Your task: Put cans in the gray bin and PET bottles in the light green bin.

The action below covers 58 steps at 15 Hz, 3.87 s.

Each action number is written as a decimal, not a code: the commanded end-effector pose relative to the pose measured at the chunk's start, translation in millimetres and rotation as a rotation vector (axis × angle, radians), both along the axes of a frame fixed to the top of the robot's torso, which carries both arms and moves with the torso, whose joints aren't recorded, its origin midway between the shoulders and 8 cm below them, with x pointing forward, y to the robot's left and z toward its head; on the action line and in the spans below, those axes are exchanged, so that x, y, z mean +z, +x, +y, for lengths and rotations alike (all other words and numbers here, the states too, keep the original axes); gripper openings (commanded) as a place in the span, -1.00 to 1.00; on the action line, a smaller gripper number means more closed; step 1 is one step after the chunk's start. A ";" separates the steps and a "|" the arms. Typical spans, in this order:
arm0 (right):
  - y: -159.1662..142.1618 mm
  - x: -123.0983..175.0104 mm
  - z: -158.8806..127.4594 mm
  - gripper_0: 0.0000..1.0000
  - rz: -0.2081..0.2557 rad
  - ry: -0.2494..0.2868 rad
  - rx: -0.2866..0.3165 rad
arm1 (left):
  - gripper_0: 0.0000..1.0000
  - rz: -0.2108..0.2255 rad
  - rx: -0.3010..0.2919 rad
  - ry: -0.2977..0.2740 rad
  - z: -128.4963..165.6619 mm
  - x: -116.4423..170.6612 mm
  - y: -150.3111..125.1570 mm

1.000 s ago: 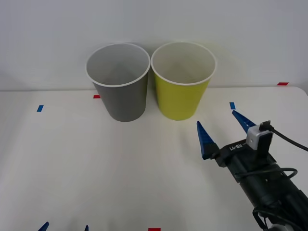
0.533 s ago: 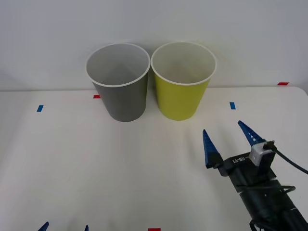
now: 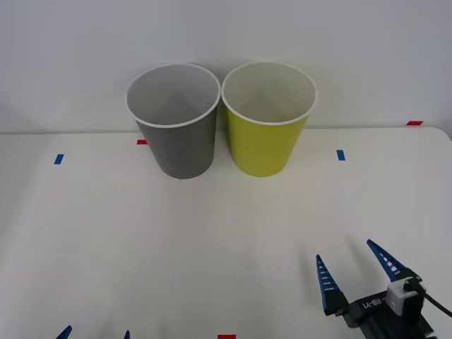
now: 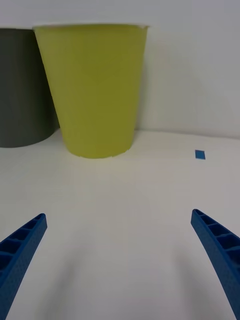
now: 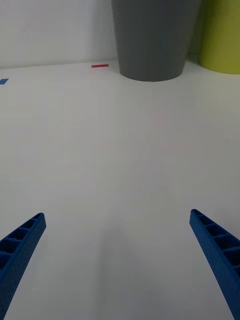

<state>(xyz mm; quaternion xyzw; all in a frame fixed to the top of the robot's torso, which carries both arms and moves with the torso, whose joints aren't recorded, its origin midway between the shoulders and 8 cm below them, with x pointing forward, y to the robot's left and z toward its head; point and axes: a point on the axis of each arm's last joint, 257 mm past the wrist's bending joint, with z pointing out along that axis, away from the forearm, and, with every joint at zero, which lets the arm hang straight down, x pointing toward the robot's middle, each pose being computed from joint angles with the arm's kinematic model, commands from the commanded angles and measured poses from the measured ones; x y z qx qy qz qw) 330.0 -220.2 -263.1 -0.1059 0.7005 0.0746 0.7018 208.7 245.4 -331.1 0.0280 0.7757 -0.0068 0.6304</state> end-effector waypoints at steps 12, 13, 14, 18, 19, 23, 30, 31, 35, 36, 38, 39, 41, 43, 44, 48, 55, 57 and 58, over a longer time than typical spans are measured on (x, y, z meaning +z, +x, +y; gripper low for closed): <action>-77.5 -50.9 -19.3 1.00 0.151 -0.069 -0.089 | 1.00 0.000 0.000 0.000 0.0 0.0 0.0; -79.8 -52.4 -19.9 1.00 0.157 -0.071 -0.091 | 1.00 0.000 0.000 0.000 0.0 0.0 0.0; -81.5 -53.4 -20.1 1.00 0.161 -0.070 -0.093 | 1.00 0.000 0.000 0.000 0.0 0.0 0.0; -83.6 -55.3 -21.8 1.00 0.172 -0.046 -0.104 | 1.00 0.000 0.000 0.000 0.0 0.0 0.0; -83.2 -55.0 -21.9 1.00 0.173 -0.039 -0.107 | 1.00 0.000 0.000 0.000 0.0 0.0 0.0; -83.2 -55.0 -21.9 1.00 0.173 -0.039 -0.107 | 1.00 0.000 0.000 0.000 0.0 0.0 0.0; -83.2 -55.0 -21.9 1.00 0.173 -0.039 -0.107 | 1.00 0.000 0.000 0.000 0.0 0.0 0.0; -83.2 -55.0 -21.9 1.00 0.173 -0.039 -0.107 | 1.00 0.000 0.000 0.000 0.0 0.0 0.0; -83.2 -55.0 -21.9 1.00 0.173 -0.039 -0.107 | 1.00 0.000 0.000 0.000 0.0 0.0 0.0; -83.2 -55.0 -21.9 1.00 0.173 -0.039 -0.107 | 1.00 0.000 0.000 0.000 0.0 0.0 0.0; -83.2 -55.0 -21.9 1.00 0.173 -0.039 -0.107 | 1.00 0.000 0.000 0.000 0.0 0.0 0.0; -83.2 -55.0 -21.9 1.00 0.173 -0.039 -0.107 | 1.00 0.000 0.000 0.000 0.0 0.0 0.0; -83.2 -55.0 -21.9 1.00 0.173 -0.039 -0.107 | 1.00 0.000 0.000 0.000 0.0 0.0 0.0; -83.2 -55.0 -21.9 1.00 0.173 -0.039 -0.107 | 1.00 0.000 0.000 0.000 0.0 0.0 0.0; -83.2 -55.0 -21.9 1.00 0.173 -0.039 -0.107 | 1.00 0.000 0.000 0.000 0.0 0.0 0.0; -83.2 -55.0 -21.9 1.00 0.173 -0.039 -0.107 | 1.00 0.000 0.000 0.000 0.0 0.0 0.0; -83.2 -55.0 -21.9 1.00 0.173 -0.039 -0.107 | 1.00 0.000 0.000 0.000 0.0 0.0 0.0; -83.2 -55.0 -21.9 1.00 0.173 -0.039 -0.107 | 1.00 0.000 0.000 0.000 0.0 0.0 0.0; -83.2 -55.0 -21.9 1.00 0.173 -0.039 -0.107 | 1.00 0.000 0.000 0.000 0.0 0.0 0.0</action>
